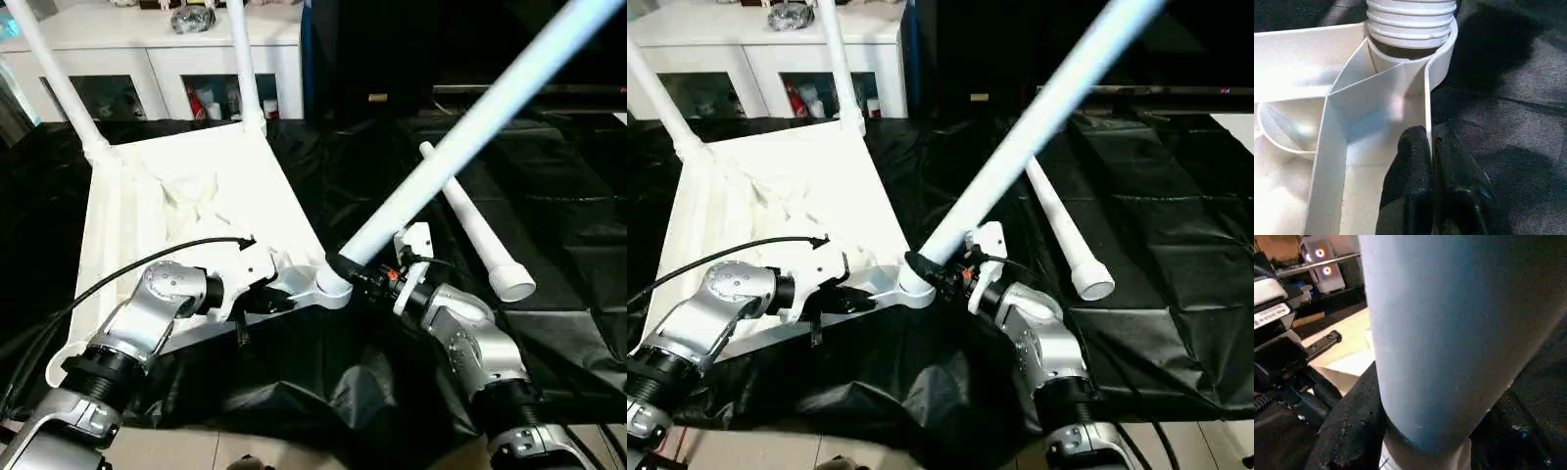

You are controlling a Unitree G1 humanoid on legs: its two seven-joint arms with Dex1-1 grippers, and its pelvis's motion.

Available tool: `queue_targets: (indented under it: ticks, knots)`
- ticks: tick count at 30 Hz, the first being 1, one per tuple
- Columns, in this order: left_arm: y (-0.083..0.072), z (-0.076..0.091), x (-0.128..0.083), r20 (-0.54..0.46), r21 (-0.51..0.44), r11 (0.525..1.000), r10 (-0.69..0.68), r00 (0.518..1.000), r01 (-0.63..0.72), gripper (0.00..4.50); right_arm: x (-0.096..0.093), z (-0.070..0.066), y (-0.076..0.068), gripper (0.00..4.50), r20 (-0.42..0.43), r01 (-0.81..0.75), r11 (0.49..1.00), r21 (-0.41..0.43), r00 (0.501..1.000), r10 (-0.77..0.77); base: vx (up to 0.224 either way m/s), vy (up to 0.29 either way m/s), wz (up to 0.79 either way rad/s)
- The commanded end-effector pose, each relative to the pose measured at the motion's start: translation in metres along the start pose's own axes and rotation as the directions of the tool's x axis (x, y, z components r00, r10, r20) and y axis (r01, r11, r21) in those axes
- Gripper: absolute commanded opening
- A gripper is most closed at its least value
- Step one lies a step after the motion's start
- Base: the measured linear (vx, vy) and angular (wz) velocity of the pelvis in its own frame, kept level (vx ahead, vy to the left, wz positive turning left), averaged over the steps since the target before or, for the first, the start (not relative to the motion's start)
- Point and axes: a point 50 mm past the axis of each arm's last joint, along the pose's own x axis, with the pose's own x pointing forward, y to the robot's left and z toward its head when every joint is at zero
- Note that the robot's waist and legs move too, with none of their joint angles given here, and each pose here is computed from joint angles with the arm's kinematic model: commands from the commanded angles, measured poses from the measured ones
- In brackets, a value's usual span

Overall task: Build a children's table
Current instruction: Insert table leg to table base

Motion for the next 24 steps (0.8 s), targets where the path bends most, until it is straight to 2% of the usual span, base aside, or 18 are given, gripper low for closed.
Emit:
queue_targets:
  ticks: [1,3,4,5,13,24]
  knots:
    - [0.007,-0.001,-0.005,-0.043,0.027,0.998,0.051,0.998,-0.050,0.00,-0.004,-0.013,-0.001,1.90,-0.117,-0.002,1.000,-0.028,0.993,-0.001,0.000,0.000,0.00]
    - [0.007,-0.001,-0.005,-0.044,0.027,0.998,0.052,0.998,-0.051,0.00,-0.004,-0.013,-0.001,1.90,-0.125,-0.004,0.999,-0.038,0.992,-0.001,0.000,0.000,0.00]
    - [0.006,-0.002,-0.005,-0.046,0.030,0.998,0.055,0.997,-0.053,0.00,0.000,-0.012,-0.002,1.90,-0.183,-0.029,0.995,-0.092,0.983,0.012,0.000,0.000,0.00]
    - [0.006,-0.003,-0.005,-0.046,0.030,0.998,0.055,0.997,-0.054,0.00,0.001,-0.013,-0.003,1.90,-0.202,-0.038,0.994,-0.101,0.979,0.016,0.000,0.000,0.00]
    - [0.000,-0.007,-0.005,-0.046,0.022,0.999,0.048,0.998,-0.047,0.00,0.009,-0.020,0.000,1.90,-0.354,-0.165,0.981,-0.105,0.928,0.118,0.000,0.000,0.00]
    - [-0.007,-0.003,-0.005,-0.044,0.055,0.998,-0.016,0.999,0.019,0.00,0.018,-0.019,-0.001,1.90,-0.416,-0.243,0.965,-0.102,0.891,0.181,0.000,0.000,0.00]
